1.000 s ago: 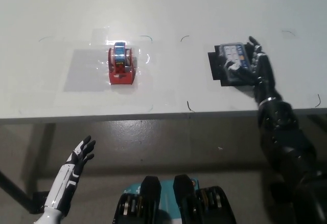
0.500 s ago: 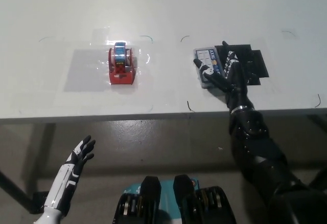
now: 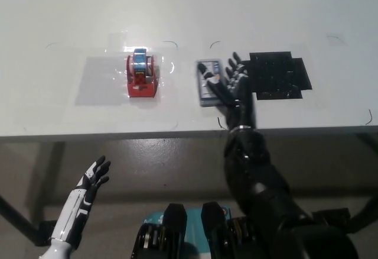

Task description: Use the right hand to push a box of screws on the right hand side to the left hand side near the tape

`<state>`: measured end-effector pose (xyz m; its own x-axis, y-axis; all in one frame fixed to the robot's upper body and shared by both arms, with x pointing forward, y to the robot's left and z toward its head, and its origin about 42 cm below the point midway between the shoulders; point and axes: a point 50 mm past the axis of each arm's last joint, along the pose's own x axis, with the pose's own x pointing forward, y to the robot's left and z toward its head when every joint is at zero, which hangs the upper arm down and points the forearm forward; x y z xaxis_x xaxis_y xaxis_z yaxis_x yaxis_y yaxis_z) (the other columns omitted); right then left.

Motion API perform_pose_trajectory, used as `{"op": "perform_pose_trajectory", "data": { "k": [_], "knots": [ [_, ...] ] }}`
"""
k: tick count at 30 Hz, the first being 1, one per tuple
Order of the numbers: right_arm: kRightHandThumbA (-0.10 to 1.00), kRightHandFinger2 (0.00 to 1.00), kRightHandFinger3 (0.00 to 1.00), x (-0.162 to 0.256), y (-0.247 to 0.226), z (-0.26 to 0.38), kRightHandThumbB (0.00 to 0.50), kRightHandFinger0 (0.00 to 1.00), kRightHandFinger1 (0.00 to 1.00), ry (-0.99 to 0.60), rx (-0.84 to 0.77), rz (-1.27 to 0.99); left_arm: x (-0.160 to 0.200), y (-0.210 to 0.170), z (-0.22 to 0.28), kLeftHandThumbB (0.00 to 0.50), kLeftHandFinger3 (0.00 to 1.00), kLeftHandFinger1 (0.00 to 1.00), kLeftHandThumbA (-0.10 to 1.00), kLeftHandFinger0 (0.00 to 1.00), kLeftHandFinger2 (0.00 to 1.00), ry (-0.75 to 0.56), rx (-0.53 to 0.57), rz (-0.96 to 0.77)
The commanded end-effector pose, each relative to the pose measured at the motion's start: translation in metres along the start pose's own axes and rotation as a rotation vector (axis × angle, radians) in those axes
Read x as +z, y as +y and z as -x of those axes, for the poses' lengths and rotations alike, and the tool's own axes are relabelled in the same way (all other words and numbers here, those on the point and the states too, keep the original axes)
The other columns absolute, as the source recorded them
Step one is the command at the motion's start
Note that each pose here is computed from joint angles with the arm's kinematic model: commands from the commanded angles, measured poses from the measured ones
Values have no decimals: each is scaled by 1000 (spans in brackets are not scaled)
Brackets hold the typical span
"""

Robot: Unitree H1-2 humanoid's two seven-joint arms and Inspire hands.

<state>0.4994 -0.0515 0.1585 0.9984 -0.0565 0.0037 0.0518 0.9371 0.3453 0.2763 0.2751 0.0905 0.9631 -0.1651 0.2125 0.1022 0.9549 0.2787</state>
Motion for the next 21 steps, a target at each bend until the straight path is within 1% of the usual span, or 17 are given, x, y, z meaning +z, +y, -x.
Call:
{"op": "perform_pose_trajectory", "data": {
  "k": [1, 2, 5, 7, 9, 11, 14, 17, 20, 21],
  "knots": [
    [1000, 1000, 1000, 22, 34, -7, 253, 1000, 1000, -38, -9, -51, 12, 4, -9, 151, 1000, 1000, 1000, 1000, 1000, -87, 17, -13],
    [1000, 1000, 1000, 21, 37, -6, 264, 1000, 1000, -33, -9, -58, 12, 4, -9, 156, 1000, 1000, 1000, 1000, 1000, -86, 16, -10],
    [1000, 1000, 1000, 19, 47, -3, 263, 1000, 1000, -19, -12, -64, 11, 4, -9, 163, 1000, 1000, 1000, 1000, 1000, -86, 14, -7],
    [1000, 1000, 1000, 17, 53, 0, 238, 1000, 1000, -12, -11, -73, 11, 3, -9, 153, 1000, 1000, 1000, 1000, 1000, -89, 6, -3],
    [1000, 1000, 1000, 15, 57, 2, 234, 1000, 1000, -2, -9, -85, 12, 2, -9, 154, 1000, 1000, 1000, 1000, 1000, -93, 4, -5],
    [1000, 1000, 1000, 13, 64, 4, 245, 1000, 1000, 16, -14, -106, 12, 2, -9, 166, 1000, 1000, 1000, 1000, 1000, -94, 7, -7],
    [1000, 1000, 1000, 10, 69, 7, 256, 1000, 1000, 38, -38, -134, 13, 3, -9, 160, 1000, 1000, 1000, 1000, 1000, -94, 4, -6],
    [1000, 1000, 1000, 9, 74, 9, 248, 1000, 1000, 50, -69, -136, 13, 4, -8, 164, 1000, 1000, 1000, 1000, 1000, -92, 3, -11],
    [1000, 1000, 1000, 10, 80, 11, 222, 1000, 1000, 55, -88, -126, 13, 5, -8, 162, 1000, 1000, 1000, 1000, 1000, -89, 2, -11],
    [1000, 1000, 1000, 9, 83, 12, 220, 1000, 1000, 58, -89, -126, 13, 5, -9, 160, 1000, 1000, 1000, 1000, 1000, -91, 2, -11]
  ]
}}
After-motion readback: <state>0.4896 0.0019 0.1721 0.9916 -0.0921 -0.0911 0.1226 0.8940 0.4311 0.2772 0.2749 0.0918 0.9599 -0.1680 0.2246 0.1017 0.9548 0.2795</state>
